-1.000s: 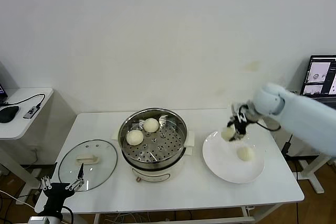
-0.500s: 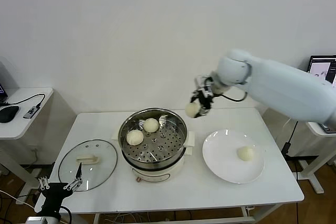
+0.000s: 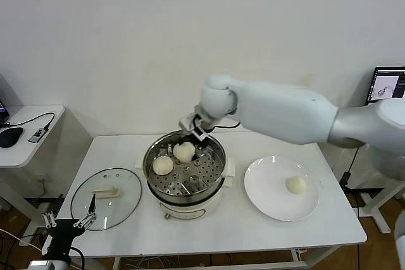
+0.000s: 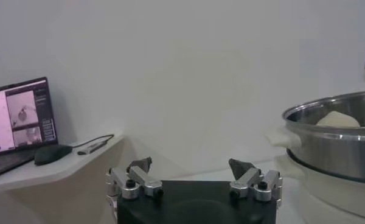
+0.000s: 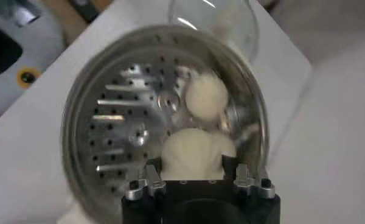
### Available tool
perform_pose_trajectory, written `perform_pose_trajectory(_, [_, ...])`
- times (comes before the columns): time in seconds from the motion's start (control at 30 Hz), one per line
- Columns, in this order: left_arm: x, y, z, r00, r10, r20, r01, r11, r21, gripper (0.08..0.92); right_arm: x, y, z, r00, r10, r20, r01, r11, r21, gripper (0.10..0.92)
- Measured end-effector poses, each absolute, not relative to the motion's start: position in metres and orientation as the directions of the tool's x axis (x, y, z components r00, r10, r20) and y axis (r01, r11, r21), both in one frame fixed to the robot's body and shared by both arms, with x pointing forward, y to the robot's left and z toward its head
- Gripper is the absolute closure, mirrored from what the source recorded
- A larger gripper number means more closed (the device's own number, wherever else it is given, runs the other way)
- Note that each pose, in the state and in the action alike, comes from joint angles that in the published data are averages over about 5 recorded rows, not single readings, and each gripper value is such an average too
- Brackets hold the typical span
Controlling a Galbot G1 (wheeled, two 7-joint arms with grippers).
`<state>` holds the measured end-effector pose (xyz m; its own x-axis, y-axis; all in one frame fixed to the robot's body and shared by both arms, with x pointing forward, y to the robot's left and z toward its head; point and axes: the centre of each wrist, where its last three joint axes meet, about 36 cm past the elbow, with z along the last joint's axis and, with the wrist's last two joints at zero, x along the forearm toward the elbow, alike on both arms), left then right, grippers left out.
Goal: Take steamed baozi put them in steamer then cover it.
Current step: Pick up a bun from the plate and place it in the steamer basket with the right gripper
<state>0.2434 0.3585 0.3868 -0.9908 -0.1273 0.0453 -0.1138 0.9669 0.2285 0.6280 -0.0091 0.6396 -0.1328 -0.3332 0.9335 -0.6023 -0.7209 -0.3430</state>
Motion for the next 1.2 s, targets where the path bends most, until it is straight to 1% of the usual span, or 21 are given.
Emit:
perform_pose_trajectory(0.4, [0.241,0.359,0.386,-0.989,-0.141,0.046,-0.127,0.966,0.225,0.177,0.616,0.019,0.601,-0.069,-0.301,0.951,-0.399,-0.866,-0.303,0.403])
perform_pose_trajectory(0.6, [0.24,0.359,0.385,-0.988,-0.143,0.05,-0.129,0.966,0.224,0.177,0.613,0.023,0.59,-0.049,-0.285,0.957,-0.333,-0.899,-0.285,0.397])
perform_pose_trajectory(0.87, [0.239,0.358,0.384,-0.988,-0.146,0.05,-0.132,0.967,0.22,0.177,0.608,0.031,0.583,-0.025,-0.275,0.961,-0.28,-0.921,-0.271,0.394])
perform_pose_trajectory(0.97, [0.239,0.358,0.384,-0.988,-0.146,0.049,-0.132,0.967,0.219,0.177,0.608,0.03,0.582,-0.021,-0.267,0.963,-0.267,-0.927,-0.263,0.354])
perform_pose_trajectory(1.13, [0.239,0.358,0.385,-0.988,-0.147,0.048,-0.133,0.967,0.219,0.177,0.609,0.025,0.587,-0.018,-0.261,0.965,-0.257,-0.932,-0.256,0.229])
perform_pose_trajectory(1.2, [0.24,0.359,0.385,-0.988,-0.147,0.046,-0.134,0.966,0.221,0.177,0.61,0.022,0.591,-0.02,-0.261,0.965,-0.258,-0.931,-0.257,0.21])
